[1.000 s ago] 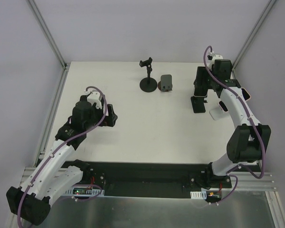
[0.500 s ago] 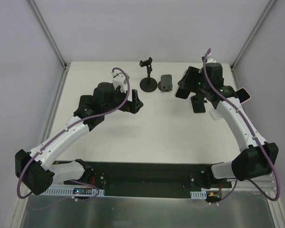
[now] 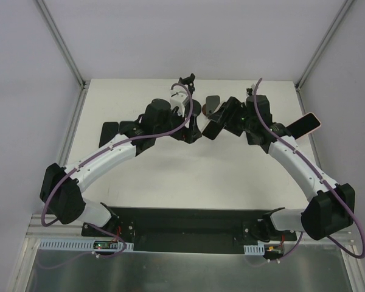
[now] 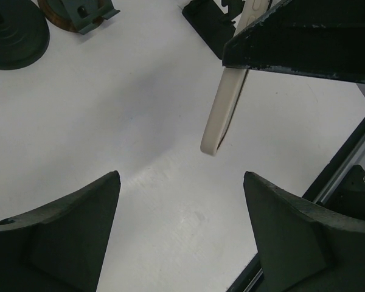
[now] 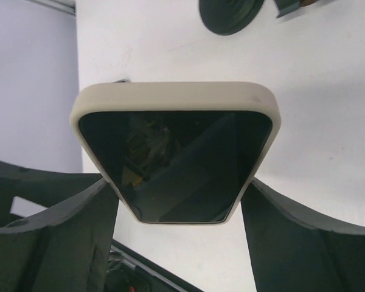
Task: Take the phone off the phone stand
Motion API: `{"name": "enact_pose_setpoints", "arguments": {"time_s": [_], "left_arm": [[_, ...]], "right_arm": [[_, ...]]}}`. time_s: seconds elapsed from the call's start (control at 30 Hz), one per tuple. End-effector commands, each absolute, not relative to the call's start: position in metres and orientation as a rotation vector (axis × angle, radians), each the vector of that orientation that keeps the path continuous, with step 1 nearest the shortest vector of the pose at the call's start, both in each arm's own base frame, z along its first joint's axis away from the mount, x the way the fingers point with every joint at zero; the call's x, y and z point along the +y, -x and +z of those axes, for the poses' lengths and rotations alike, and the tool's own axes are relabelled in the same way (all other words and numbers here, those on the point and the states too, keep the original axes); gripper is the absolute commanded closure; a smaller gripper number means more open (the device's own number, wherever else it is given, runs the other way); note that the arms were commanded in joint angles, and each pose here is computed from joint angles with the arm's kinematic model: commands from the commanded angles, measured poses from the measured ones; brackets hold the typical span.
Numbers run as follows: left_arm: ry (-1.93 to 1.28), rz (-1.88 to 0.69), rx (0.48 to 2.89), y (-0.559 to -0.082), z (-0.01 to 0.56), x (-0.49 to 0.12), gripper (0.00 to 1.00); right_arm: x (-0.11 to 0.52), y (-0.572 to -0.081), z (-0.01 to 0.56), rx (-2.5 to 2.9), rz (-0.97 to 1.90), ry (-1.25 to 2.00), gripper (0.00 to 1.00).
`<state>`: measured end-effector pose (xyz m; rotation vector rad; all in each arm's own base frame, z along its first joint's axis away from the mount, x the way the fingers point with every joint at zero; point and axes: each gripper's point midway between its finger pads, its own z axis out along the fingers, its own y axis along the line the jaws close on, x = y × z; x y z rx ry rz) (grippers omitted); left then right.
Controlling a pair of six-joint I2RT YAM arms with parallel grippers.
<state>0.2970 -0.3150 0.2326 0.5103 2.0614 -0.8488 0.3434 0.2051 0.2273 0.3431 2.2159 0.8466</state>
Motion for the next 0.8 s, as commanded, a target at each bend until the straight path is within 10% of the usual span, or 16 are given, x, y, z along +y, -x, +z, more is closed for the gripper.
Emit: {"name": "enact_pose_setpoints", "arguments": {"time_s": [0.0, 0.5, 0.77], "left_arm": [[-0.541, -0.943, 1.992, -0.297, 0.256, -0.335, 0.21], [-0.584, -0.952, 2.010, -0.295, 0.245, -0.340, 0.61], [-0.601, -0.928, 1.980, -0.290, 0.250, -0.331, 1.00]], "right_arm": [[0.236, -0.341, 0.290, 2.022, 1.106, -0.317, 0.75], [0.267, -0.330, 0.283, 2.074, 1.218, -0.269, 0.75], [0.278, -0.331, 0.275, 2.113, 1.243, -0.225, 0.69]]}}
